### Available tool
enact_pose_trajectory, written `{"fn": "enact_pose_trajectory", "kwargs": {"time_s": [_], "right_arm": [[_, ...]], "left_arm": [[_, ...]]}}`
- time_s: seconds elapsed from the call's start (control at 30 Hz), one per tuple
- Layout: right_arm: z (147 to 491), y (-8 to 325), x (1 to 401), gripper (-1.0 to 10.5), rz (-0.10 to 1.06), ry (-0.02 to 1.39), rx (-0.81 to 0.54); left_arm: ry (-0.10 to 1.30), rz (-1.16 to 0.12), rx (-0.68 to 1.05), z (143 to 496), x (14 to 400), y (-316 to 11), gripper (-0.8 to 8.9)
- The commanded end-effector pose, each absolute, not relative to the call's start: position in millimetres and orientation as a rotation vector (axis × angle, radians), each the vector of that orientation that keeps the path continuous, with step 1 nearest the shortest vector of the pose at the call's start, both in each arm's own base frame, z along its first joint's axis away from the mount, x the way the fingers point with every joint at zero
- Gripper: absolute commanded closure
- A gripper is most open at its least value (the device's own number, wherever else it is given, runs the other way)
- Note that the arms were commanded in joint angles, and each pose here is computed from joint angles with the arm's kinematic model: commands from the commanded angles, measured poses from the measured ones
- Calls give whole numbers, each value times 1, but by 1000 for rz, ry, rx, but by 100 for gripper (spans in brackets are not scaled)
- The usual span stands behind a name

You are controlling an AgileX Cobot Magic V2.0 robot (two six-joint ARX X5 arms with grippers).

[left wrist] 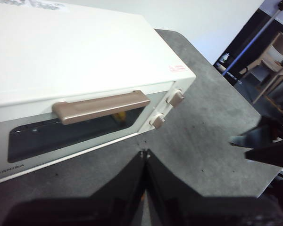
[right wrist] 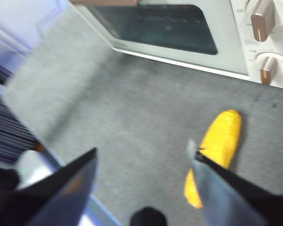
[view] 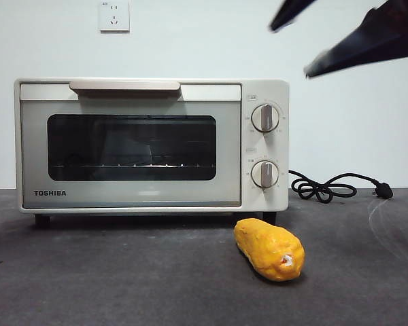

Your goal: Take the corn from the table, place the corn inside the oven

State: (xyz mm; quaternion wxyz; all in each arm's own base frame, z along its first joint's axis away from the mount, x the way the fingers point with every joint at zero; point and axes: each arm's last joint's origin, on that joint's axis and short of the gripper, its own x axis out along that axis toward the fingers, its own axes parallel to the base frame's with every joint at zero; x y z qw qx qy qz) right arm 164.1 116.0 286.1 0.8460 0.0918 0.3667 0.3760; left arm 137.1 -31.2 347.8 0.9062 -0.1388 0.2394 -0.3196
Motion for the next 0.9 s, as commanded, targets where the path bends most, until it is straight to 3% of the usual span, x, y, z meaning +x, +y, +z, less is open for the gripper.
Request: {"fn": "enact_pose_trajectory", "kwargs": {"time_s": [0.03,0.33,0.9], "right_arm": [[288,129,170,401,746,789,107],[272,158,192,407,615,921,-21],[189,187,226,412,529,1243,-136]], "left_arm": [[487,-677,-270,349,137,-33,818],[487,-680,-269,350,137,-33,818],[509,-677,-274,347,143,-34,818]]}}
